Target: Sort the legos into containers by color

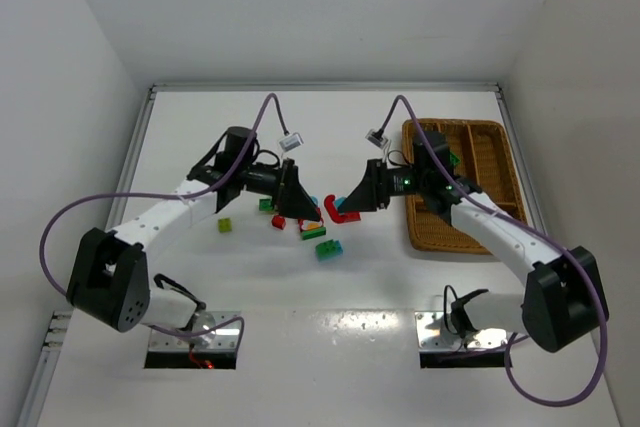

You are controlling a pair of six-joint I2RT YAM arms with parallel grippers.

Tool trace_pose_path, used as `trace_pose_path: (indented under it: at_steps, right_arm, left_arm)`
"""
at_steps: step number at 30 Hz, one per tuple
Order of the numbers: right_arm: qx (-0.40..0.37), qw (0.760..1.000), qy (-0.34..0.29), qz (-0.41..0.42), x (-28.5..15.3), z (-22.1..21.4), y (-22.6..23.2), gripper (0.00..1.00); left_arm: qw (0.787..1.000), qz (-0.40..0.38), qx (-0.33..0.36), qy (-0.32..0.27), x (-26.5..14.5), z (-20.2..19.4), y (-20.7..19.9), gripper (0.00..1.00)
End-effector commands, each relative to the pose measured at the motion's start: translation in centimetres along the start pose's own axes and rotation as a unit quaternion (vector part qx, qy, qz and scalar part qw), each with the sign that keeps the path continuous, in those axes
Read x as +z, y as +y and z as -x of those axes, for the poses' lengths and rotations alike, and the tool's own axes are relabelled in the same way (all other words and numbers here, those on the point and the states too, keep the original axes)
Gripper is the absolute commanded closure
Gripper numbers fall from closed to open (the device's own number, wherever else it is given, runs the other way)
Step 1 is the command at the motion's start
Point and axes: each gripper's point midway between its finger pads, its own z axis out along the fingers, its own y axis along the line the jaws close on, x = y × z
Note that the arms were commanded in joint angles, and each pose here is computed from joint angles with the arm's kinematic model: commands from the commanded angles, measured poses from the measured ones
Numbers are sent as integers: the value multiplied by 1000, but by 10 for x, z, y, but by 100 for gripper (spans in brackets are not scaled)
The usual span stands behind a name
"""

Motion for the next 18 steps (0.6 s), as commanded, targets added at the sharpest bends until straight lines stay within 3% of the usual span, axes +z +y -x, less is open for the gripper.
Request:
trace_pose_path:
  at_steps: [1, 11, 18]
  right_arm:
    - [-47, 997, 3, 55, 4, 16, 28, 84]
    - [-46, 996, 33, 76, 21, 9, 32, 83]
    - [-47, 995, 37, 78, 25, 9, 31, 83]
  left_arm:
    - [999, -28, 33, 18, 8, 2, -9, 3]
    - [994, -71, 73, 27, 15, 14, -38, 10]
    - [993, -91, 70, 41, 21, 9, -44, 33]
